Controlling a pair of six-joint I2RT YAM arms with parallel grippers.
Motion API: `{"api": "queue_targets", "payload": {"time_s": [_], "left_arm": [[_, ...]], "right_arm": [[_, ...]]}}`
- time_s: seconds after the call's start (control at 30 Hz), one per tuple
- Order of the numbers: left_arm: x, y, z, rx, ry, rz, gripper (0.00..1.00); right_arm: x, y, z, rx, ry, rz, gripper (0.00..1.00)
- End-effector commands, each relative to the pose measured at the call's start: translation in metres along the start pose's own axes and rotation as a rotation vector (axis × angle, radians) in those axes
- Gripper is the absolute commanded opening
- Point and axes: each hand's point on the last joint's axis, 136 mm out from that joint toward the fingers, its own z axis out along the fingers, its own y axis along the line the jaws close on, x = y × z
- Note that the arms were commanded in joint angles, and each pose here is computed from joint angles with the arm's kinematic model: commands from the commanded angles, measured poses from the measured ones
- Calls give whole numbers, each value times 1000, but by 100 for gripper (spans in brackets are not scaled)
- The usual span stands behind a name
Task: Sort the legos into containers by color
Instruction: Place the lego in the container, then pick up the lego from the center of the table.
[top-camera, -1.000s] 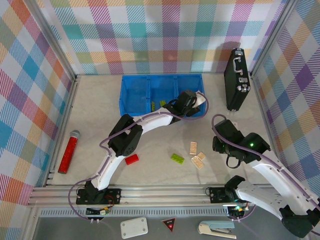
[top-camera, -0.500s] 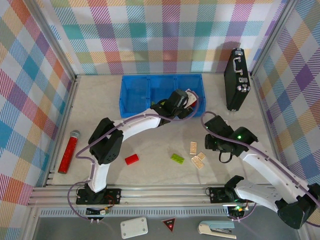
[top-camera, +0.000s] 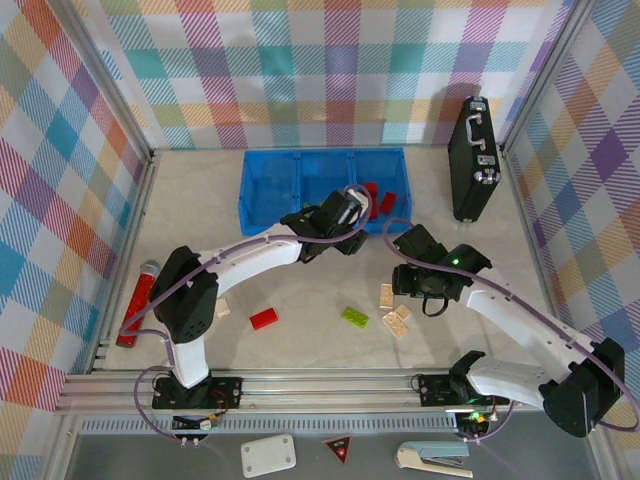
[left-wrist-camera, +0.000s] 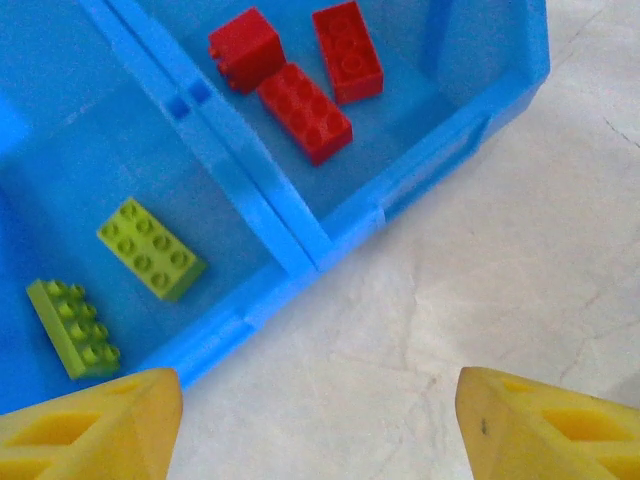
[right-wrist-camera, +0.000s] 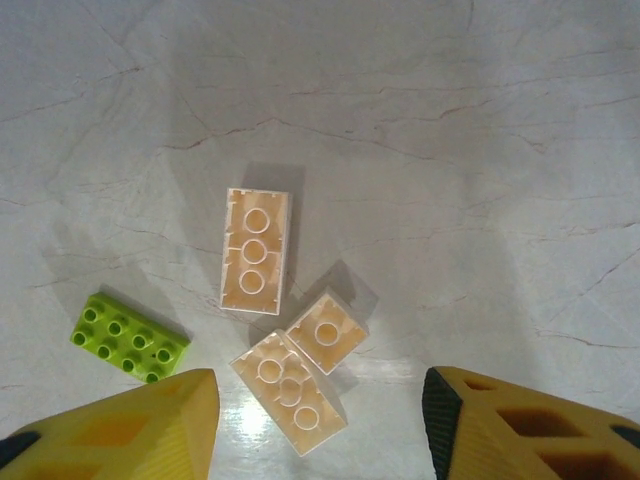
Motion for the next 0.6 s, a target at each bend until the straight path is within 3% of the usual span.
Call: {"api": "queue_targets", "payload": {"time_s": [0.0, 0.57], "left_arm": [[22, -2, -19, 18, 70, -80, 72], [99, 4, -49, 32, 222, -285, 70]], "right_arm": [[5, 6, 10, -15, 33, 44, 59], [5, 26, 50, 12, 132, 104, 60]]}}
